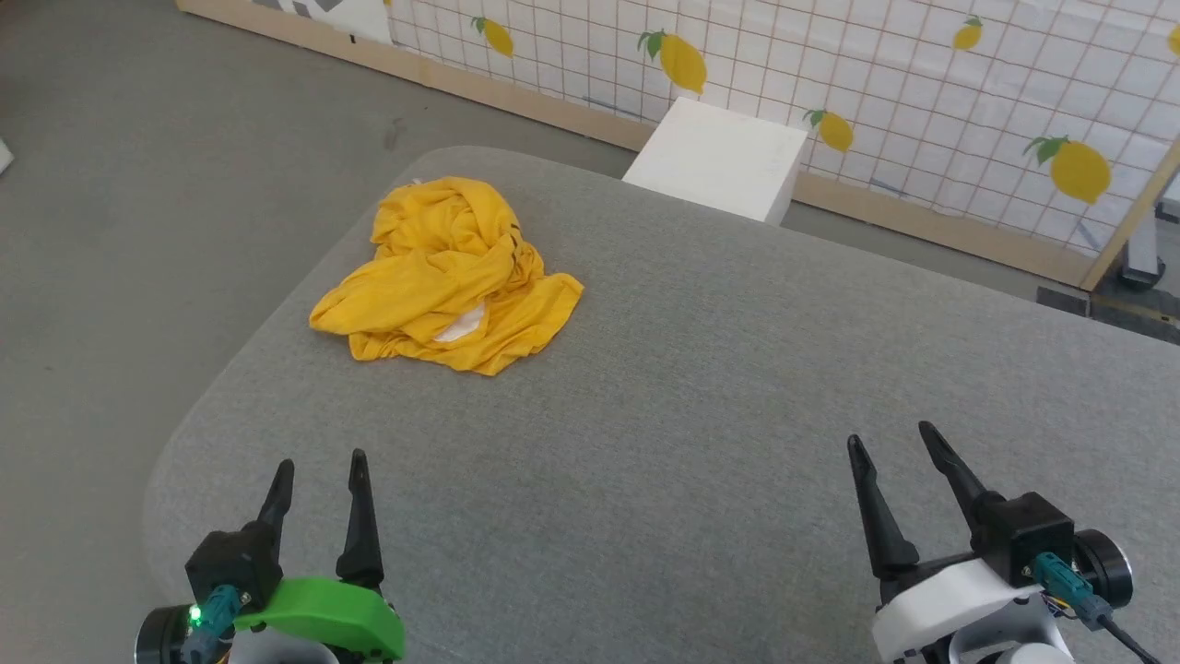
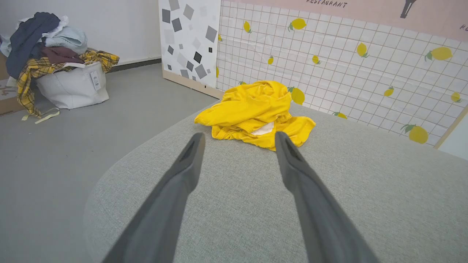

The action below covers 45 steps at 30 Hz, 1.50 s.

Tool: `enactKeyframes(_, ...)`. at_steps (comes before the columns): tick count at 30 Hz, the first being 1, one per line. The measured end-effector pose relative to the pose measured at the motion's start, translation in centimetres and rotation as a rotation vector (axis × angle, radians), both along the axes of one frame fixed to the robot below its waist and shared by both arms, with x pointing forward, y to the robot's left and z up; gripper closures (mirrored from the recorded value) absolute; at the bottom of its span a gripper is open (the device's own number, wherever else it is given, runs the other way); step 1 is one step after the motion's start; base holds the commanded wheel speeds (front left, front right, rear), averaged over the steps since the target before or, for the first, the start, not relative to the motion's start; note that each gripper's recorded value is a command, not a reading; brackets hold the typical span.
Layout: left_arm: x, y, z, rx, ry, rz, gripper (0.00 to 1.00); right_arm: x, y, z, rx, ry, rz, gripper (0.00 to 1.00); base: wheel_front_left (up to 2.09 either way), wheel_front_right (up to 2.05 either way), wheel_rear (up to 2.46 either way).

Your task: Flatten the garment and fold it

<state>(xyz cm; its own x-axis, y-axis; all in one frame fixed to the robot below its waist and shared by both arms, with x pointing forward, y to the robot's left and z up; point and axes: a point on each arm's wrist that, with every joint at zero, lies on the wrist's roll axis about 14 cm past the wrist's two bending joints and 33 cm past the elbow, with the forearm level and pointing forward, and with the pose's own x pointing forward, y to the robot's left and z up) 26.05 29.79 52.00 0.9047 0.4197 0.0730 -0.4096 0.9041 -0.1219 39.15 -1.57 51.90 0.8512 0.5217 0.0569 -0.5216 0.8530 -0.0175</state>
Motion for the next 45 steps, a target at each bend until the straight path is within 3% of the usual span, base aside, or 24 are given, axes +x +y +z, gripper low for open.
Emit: enactKeyframes(45,-7.3,3.8,-1.6,-0.089,-0.06,0.228,0.0,-0.9,6.7,-0.9,0.033,-0.001,0.196,0.0,0.0,0.0,0.0)
